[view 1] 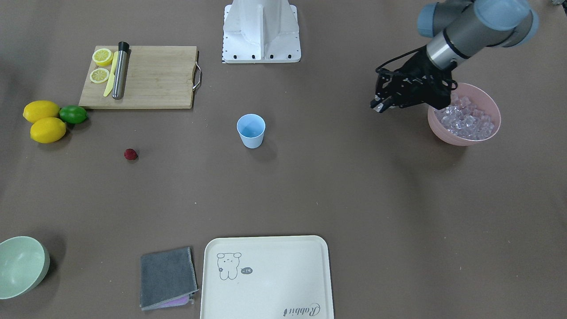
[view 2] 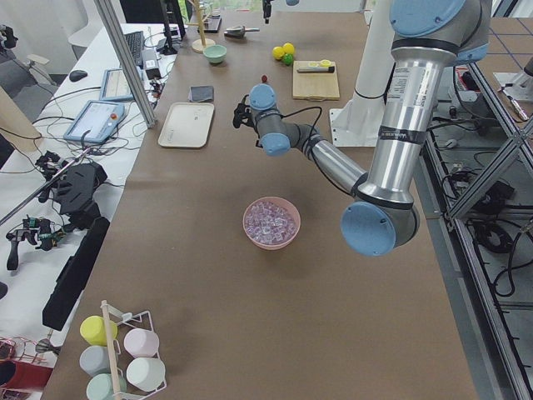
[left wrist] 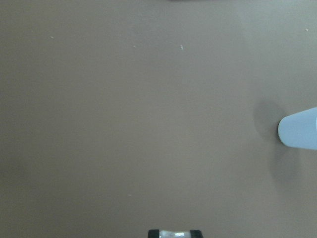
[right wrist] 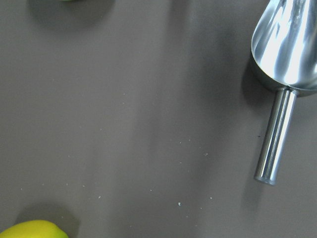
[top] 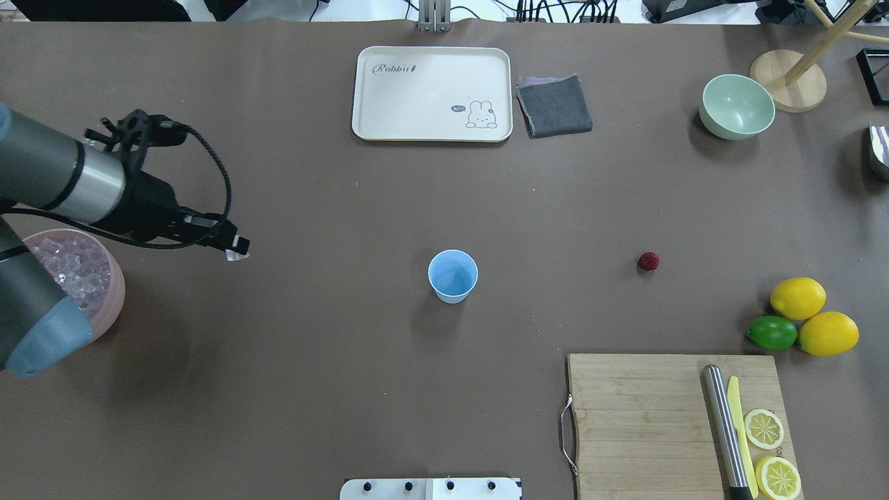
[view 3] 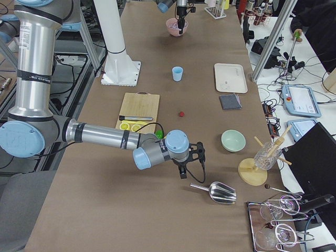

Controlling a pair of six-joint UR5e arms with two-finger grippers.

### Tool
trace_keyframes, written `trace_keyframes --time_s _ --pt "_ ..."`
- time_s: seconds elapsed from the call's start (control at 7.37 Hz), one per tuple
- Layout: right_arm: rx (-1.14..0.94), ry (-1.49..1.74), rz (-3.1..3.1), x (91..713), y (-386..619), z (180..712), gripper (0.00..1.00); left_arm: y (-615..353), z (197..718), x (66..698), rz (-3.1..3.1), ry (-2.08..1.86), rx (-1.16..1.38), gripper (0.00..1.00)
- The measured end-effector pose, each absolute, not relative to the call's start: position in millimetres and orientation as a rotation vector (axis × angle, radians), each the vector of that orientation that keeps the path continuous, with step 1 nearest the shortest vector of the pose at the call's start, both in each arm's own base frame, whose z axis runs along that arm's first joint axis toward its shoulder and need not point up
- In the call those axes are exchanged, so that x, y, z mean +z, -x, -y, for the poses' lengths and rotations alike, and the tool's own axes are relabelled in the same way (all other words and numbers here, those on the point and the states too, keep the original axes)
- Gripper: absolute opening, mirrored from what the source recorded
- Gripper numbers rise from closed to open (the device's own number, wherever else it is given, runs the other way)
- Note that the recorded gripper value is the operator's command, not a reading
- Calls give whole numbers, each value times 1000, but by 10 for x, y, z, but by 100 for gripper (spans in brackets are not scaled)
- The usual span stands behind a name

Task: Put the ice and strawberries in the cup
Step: 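Carry the ice cube with the left gripper over the light-blue cup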

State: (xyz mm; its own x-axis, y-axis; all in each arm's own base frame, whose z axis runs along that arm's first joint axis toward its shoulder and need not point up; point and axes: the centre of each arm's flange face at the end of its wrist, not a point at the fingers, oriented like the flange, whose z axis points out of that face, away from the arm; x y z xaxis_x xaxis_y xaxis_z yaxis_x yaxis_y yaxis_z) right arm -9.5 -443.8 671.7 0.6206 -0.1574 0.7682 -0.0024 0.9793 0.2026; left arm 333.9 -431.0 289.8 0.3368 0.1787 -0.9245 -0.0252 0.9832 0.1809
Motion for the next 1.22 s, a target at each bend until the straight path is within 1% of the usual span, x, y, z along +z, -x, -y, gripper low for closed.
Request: trace_keyframes --time_s 0.27,0.68,0.95,1.22 --pt "-104 -179 895 6745 177 4443 100 -3862 4227 2131 -1197 -79 24 0" --pt "-110 -172 896 6764 211 4432 100 -4552 3910 1408 -1162 -92 -23 0" --pt "-115 -170 898 6762 229 4426 100 -4989 3976 1186 -1134 -127 -37 0" --pt "-118 -167 899 6763 249 4423 100 -5240 4098 1207 -1103 -142 -48 0"
